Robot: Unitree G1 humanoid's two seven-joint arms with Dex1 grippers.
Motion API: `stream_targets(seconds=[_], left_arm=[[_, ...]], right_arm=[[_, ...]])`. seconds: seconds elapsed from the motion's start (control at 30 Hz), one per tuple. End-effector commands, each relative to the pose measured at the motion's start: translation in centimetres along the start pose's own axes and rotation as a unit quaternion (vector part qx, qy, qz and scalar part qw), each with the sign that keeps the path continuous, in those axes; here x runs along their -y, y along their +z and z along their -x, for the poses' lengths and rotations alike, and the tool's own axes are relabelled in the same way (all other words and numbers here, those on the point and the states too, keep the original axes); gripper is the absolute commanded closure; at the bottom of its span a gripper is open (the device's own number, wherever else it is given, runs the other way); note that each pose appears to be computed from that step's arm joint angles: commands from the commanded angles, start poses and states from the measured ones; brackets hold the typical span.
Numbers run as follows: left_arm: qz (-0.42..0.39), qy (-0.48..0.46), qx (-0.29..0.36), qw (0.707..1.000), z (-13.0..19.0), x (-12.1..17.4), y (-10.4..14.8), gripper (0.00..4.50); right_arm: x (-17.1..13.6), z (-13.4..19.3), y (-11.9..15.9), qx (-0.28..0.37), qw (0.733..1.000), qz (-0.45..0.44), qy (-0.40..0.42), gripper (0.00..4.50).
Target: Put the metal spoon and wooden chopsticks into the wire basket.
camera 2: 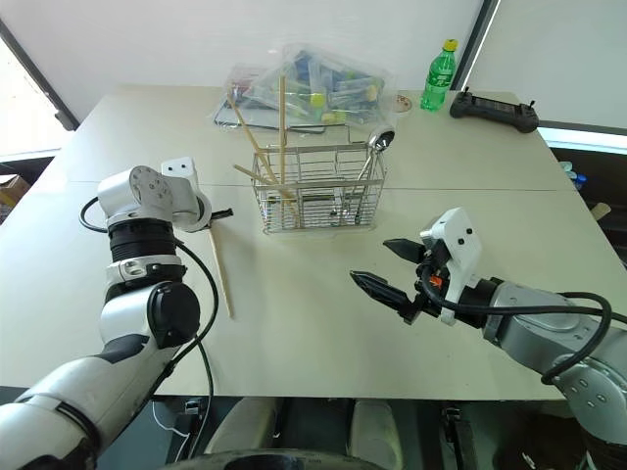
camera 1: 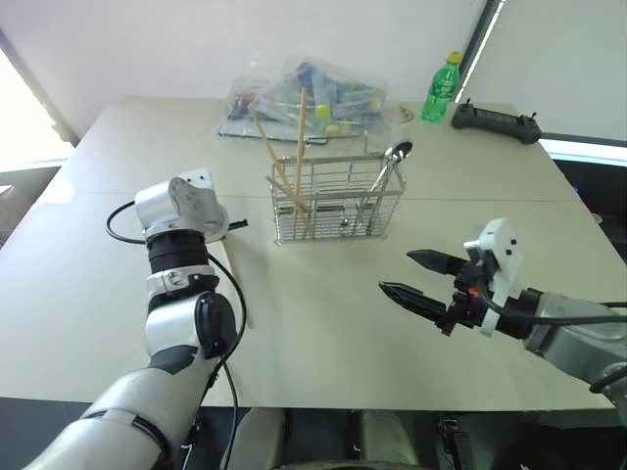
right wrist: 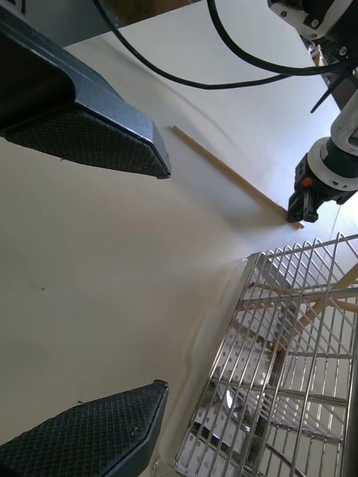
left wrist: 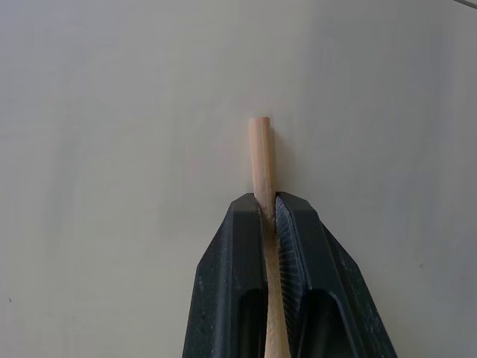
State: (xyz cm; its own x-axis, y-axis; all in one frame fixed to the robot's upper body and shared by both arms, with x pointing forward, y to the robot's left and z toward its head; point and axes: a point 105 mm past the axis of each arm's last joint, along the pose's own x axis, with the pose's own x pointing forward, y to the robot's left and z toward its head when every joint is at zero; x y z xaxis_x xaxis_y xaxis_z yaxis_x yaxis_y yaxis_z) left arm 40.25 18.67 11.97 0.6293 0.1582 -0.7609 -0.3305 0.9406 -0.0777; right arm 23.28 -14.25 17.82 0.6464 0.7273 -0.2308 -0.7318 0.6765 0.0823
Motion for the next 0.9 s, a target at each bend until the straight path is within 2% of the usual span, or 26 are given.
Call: stream_targets(seconds=[0.03,0.17,0.23,0.27,0.33,0.4,0.43,0.47,0.53,0.63,0.73,0.83,0.9], left_arm=[[0.018,-0.007,-0.002,1.0,0.3,0.1,0.4,4.45],[0.057,0.002,0.018,0.998,0.5,-1.3,1.9,4.45],[0.087,0.013,0.076,0.993,1.3,-3.0,5.0,4.45],[0.102,0.022,0.141,0.985,2.3,-4.4,7.9,4.45],[0.114,0.033,0.229,0.966,4.3,-6.1,11.6,4.45],[0.113,0.041,0.345,0.931,7.8,-8.1,16.0,4.45],[0.114,0.026,0.418,0.901,10.5,-8.6,18.4,4.45],[0.112,0.014,0.464,0.879,12.4,-8.8,19.8,4.45],[0.106,-0.058,0.592,0.797,18.5,-7.8,22.6,4.45],[0.069,-0.148,0.698,0.697,24.9,-5.5,23.2,4.45],[0.024,-0.282,0.738,0.613,30.5,-1.6,21.7,4.45],[-0.005,-0.382,0.732,0.564,33.7,0.9,19.7,4.45],[-0.022,-0.435,0.717,0.544,34.7,2.3,18.4,4.45]], right_arm=[[-0.2,0.4,1.1,0.017,1.0,0.024,0.002,0.03],[-0.1,0.4,1.2,0.015,1.0,0.024,0.002,0.03],[0.1,0.4,1.1,0.014,1.0,0.024,0.002,0.03],[0.2,0.4,1.2,0.013,1.0,0.024,0.002,0.03],[0.3,0.5,1.3,0.012,1.0,0.024,0.004,0.03],[0.3,0.5,1.5,0.012,1.0,0.025,0.006,0.03],[0.4,0.5,1.6,0.013,1.0,0.025,0.007,0.03],[0.4,0.5,1.7,0.014,1.0,0.024,0.008,0.03],[0.5,0.5,1.8,0.014,1.0,0.022,0.009,0.03],[0.5,0.3,1.8,0.012,1.0,0.022,0.011,0.03],[0.3,0.2,1.8,0.012,1.0,0.019,0.017,0.03],[0.2,0.2,1.8,0.01,1.0,0.018,0.018,0.03],[0.3,0.3,1.7,0.008,1.0,0.016,0.017,0.03]])
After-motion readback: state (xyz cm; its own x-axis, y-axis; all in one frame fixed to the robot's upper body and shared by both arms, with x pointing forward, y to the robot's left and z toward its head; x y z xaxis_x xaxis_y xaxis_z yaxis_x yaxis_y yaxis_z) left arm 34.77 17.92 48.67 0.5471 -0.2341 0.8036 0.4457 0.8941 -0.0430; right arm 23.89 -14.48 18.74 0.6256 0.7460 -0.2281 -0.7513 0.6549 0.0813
